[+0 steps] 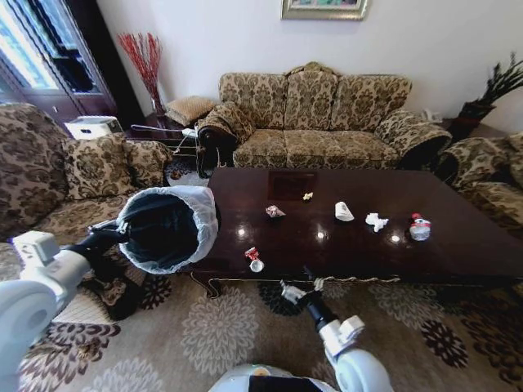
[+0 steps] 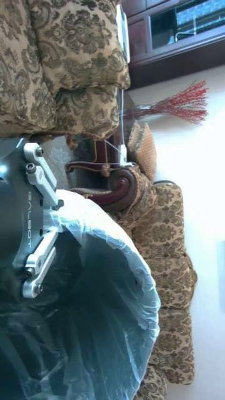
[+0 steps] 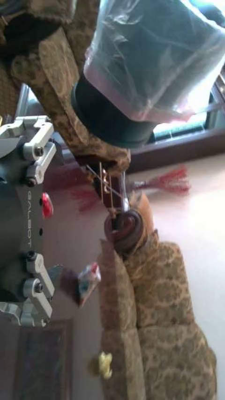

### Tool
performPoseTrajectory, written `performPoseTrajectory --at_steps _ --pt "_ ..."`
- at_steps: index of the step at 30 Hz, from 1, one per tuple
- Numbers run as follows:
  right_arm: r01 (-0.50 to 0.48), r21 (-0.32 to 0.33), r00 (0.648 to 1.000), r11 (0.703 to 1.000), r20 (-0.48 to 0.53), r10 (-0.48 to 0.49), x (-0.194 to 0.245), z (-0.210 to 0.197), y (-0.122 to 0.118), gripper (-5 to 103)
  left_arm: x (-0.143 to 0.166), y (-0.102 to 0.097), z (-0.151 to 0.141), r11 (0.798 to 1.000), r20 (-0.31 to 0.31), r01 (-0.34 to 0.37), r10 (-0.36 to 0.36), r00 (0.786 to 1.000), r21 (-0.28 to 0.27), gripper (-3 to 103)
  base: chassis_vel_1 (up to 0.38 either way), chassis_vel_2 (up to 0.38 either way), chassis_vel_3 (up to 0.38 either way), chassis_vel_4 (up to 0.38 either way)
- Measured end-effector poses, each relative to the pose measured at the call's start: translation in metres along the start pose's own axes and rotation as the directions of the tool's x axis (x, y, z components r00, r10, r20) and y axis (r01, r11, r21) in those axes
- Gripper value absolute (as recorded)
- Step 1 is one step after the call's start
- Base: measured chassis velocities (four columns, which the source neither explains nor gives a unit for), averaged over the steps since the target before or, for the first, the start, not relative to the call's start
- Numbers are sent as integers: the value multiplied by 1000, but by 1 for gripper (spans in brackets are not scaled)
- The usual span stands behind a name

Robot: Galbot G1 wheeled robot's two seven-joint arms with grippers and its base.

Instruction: Move to the front of the table and place the trash on the table into the trash bin.

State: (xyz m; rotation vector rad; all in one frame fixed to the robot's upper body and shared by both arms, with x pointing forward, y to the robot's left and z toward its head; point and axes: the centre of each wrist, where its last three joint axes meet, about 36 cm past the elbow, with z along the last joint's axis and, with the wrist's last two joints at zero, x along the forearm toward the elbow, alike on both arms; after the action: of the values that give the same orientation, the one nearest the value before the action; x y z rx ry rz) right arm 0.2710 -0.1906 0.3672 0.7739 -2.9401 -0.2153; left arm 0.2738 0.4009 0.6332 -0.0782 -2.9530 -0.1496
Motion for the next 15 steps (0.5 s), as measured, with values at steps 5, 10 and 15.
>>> performPoseTrajectory --at_steps 5,10,15 --pt "15 64 1000 998 3 -15 -30 7 -2 100 2 -5 2 1000 -5 -8 8 1000 4 0 16 -7 -10 11" --pt "14 79 1000 997 -22 -13 -50 20 -5 100 5 -6 2 1000 -14 -6 6 1000 -3 0 0 0 0 0" --pt "10 83 999 996 -50 -6 -65 32 -6 100 7 -6 3 1000 -16 -1 1 1000 -6 0 0 0 0 0"
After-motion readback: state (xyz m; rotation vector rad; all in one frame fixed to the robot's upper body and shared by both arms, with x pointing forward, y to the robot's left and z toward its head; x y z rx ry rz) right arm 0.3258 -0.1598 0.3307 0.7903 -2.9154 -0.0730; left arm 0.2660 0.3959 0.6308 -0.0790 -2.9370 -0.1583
